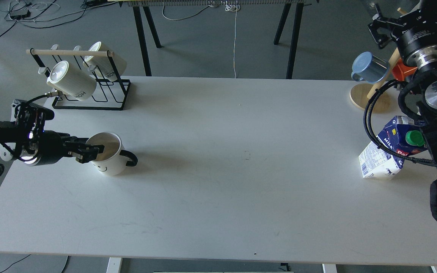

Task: Place cup and milk with both arms
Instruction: 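Close the left gripper on the white mug's rim, then carry the white mug with the left gripper toward the table center, lower it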

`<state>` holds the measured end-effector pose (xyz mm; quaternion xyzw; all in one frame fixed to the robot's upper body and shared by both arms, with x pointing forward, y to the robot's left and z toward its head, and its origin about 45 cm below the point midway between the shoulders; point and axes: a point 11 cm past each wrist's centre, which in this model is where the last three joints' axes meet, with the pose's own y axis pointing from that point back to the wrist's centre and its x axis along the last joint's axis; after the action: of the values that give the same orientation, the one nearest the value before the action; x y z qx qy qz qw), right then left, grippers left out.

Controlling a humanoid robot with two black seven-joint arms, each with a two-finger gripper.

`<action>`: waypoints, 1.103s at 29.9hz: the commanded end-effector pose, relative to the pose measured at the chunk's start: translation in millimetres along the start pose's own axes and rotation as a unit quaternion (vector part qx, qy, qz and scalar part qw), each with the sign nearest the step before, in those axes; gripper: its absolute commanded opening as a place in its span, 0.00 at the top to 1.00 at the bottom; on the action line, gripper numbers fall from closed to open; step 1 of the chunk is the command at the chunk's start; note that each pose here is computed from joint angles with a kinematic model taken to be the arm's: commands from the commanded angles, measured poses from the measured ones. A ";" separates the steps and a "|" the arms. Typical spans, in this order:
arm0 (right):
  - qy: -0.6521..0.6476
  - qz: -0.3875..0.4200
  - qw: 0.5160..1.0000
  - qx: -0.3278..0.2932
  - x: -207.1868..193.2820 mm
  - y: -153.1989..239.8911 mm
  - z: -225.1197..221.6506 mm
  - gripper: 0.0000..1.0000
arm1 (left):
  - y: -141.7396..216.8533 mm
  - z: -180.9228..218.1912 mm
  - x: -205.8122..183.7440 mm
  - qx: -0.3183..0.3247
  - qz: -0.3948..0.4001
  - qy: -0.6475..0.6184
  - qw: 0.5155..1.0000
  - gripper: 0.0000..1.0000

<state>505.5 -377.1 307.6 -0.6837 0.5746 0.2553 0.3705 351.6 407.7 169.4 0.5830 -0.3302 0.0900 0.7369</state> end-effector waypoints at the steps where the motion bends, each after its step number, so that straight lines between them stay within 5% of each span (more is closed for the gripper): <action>1: 0.000 0.002 1.000 0.000 1.3 0.7 0.0 0.01 | -0.2 0.6 0.0 -0.001 -0.004 -0.005 1.000 0.84; 8: 0.000 0.004 1.000 0.000 2.9 1.5 0.1 0.01 | 3.4 14.1 32.3 -0.019 0.020 -0.029 0.999 0.96; 14: -0.009 -0.004 1.000 0.010 -3.5 -2.0 -4.4 0.01 | -0.9 75.9 82.9 -0.089 0.032 -0.076 0.993 0.95; 19: -0.002 -0.071 0.997 0.028 -67.4 -35.9 -27.3 0.01 | -30.7 155.3 118.4 -0.153 0.059 -0.128 0.978 0.95; 33: 0.000 -0.085 0.996 0.016 -81.2 -41.7 -16.8 0.01 | -89.4 293.1 100.3 -0.213 0.038 -0.282 0.935 0.94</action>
<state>528.2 -339.1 391.3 -0.7249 0.5175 0.2124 0.4021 366.1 104.1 188.5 0.4064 -0.5505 -0.1228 0.7188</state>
